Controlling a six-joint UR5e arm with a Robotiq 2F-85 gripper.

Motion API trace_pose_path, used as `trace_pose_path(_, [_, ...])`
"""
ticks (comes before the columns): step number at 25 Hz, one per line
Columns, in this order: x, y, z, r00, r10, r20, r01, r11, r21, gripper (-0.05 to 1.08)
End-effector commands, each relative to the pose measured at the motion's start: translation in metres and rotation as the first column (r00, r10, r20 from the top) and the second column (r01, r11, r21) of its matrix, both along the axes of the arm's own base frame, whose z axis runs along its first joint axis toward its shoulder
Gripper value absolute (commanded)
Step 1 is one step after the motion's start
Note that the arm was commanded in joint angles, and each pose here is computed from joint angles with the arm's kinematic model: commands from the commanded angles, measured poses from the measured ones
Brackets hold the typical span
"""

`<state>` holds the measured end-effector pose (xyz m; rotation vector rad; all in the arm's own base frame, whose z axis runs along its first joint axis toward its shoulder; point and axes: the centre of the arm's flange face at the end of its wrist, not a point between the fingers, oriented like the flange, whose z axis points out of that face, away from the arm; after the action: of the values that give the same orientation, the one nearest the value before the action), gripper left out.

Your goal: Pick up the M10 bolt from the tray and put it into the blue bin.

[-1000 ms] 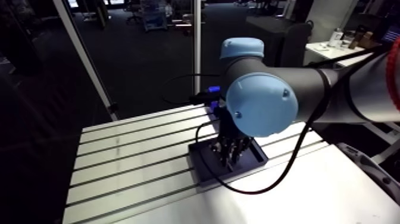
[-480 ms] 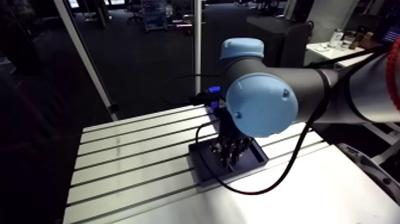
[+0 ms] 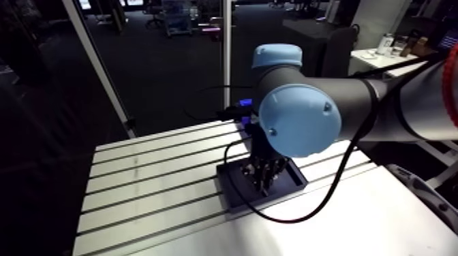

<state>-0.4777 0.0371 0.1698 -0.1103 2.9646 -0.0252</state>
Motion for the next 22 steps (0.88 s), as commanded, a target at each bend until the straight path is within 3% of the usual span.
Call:
trace_pose_path(1, [0.0006, -0.0011, -0.0003, 1.000, 0.003, 0.001, -0.003, 1.000, -0.001, 0.71])
trace_pose_path(22, [0.0017, -0.0017, -0.0021, 1.000, 0.004, 0.005, -0.004, 1.000, -0.004, 0.80])
